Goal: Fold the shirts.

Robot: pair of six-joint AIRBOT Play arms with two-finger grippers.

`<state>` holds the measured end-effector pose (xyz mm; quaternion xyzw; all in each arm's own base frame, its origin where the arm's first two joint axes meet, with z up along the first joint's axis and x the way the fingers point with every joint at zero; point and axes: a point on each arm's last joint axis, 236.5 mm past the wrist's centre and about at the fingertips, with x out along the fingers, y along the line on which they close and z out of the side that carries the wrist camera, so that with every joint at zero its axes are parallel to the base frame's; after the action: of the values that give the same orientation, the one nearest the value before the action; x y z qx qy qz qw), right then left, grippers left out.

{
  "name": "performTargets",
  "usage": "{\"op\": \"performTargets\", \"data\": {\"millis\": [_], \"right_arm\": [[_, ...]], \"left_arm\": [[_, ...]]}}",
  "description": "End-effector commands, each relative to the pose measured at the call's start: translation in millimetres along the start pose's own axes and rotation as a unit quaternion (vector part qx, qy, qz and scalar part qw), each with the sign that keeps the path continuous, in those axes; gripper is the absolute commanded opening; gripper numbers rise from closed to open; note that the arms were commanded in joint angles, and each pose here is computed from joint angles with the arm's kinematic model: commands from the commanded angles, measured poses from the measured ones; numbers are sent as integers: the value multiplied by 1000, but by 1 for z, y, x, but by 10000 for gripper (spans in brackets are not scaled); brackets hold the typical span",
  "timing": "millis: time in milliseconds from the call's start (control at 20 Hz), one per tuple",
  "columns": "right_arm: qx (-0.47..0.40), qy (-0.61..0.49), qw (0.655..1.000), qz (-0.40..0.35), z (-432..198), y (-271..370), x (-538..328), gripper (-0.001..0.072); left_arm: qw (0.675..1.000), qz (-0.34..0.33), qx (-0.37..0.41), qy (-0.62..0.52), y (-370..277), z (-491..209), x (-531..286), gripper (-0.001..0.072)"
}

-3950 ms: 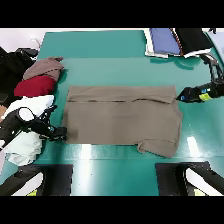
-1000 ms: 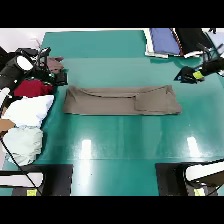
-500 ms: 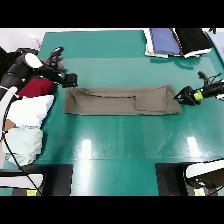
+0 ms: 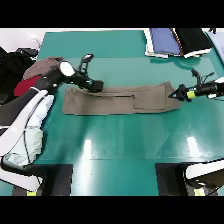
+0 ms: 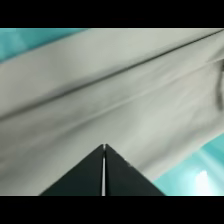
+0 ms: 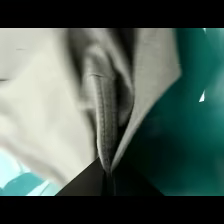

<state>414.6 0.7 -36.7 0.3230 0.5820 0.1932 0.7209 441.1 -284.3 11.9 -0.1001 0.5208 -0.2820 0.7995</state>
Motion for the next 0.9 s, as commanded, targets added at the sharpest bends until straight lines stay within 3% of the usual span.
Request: {"op": "performTargets", "data": {"millis": [0,450,850], "right_arm": [[-75,-28,997,8,16,64,-40,10],[-266,-73,960,36,13,260,-78,10],[-333,-72,938,68,-11,330,-67,10]], "left_arm": [[999,-40,-4,-16,-36,15,46,28],[996,-80,-6,39,-67,-5,132,27],[995,-85,4,49,-69,0,117,27]]}}
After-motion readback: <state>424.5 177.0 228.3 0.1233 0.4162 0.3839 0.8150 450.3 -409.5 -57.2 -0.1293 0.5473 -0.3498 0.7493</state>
